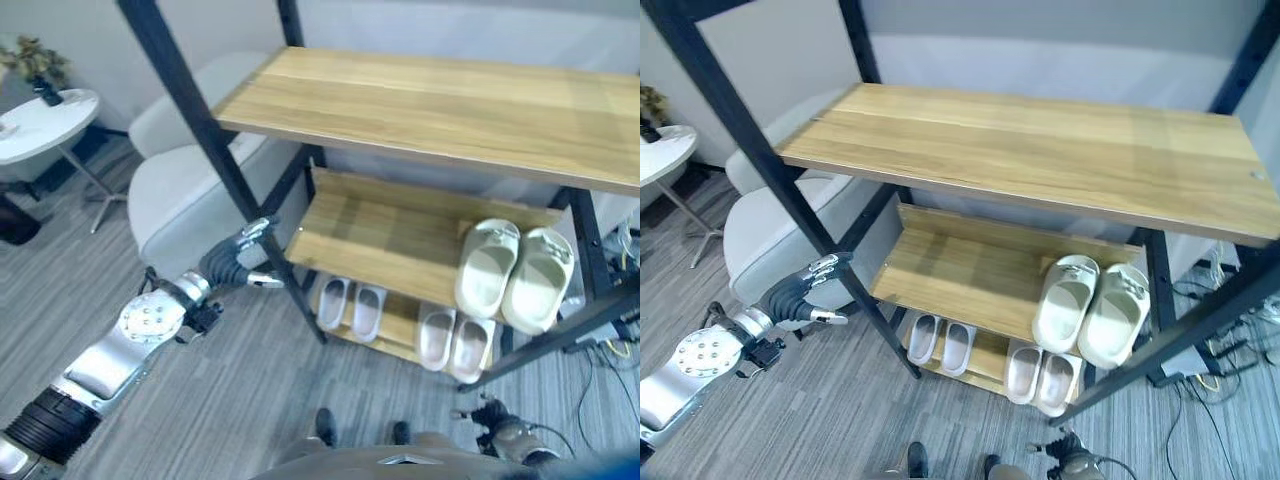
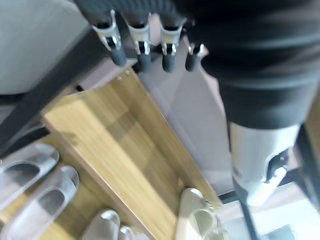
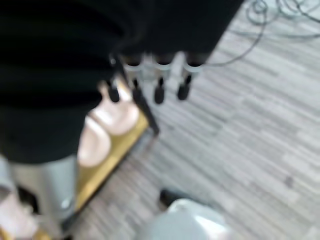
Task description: Arrange the slippers neatly on the shoe rack.
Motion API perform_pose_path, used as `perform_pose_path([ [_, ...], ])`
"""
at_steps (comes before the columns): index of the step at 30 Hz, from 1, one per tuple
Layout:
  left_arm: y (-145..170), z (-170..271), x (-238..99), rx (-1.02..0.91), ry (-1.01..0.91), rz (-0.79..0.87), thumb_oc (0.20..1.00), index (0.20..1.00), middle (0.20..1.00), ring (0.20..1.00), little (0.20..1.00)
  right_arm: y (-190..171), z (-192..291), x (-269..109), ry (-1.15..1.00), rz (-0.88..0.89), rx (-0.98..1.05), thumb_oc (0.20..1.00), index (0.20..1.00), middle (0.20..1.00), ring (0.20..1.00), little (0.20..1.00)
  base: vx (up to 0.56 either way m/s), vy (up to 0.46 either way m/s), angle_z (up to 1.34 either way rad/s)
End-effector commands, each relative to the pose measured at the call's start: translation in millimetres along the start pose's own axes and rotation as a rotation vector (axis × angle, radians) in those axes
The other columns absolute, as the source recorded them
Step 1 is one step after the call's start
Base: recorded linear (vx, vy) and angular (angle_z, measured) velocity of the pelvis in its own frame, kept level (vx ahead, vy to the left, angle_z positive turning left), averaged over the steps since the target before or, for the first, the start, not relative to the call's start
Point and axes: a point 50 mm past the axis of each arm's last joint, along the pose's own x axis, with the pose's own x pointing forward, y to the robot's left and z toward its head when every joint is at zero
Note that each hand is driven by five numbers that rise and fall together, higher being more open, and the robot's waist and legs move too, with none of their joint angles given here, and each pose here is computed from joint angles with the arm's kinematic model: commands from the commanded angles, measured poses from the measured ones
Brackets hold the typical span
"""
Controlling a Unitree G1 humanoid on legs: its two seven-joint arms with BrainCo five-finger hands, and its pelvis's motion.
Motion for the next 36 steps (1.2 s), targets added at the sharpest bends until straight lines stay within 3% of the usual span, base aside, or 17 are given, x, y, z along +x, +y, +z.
perform_pose_path([
  [1,0,21,-10,-0.018,-0.117,-0.111,1.000,1.000,1.000,1.000,1.000,5,9,0,-0.070,0.048,-0.089,1.000,1.000,1.000,1.000,1.000,0.02,-0.012,-0.10],
  [10,-9,-16,-35,-0.045,0.124,-0.295,1.000,1.000,1.000,1.000,1.000,12,-1,-2,-0.059,0.093,-0.134,1.000,1.000,1.000,1.000,1.000,0.01,0.007,-0.05],
  [18,-28,-100,-73,-0.002,0.526,-0.459,1.000,1.000,1.000,1.000,1.000,-3,20,0,-0.153,0.052,-0.153,1.000,1.000,1.000,1.000,1.000,0.00,0.035,-0.04],
  [24,-30,-162,-94,0.189,0.772,-0.348,1.000,1.000,1.000,1.000,1.000,-27,49,2,-0.240,-0.021,-0.111,1.000,1.000,1.000,1.000,1.000,0.00,0.012,-0.01],
  [28,-58,-208,-106,0.190,0.984,-0.248,1.000,1.000,1.000,1.000,1.000,-41,52,2,-0.248,-0.053,-0.077,1.000,1.000,1.000,1.000,1.000,0.00,0.008,-0.02],
  [36,-83,-236,-123,0.295,1.224,-0.227,1.000,1.000,1.000,1.000,1.000,-56,58,2,-0.254,-0.070,-0.073,1.000,1.000,1.000,1.000,1.000,0.01,0.003,0.00],
])
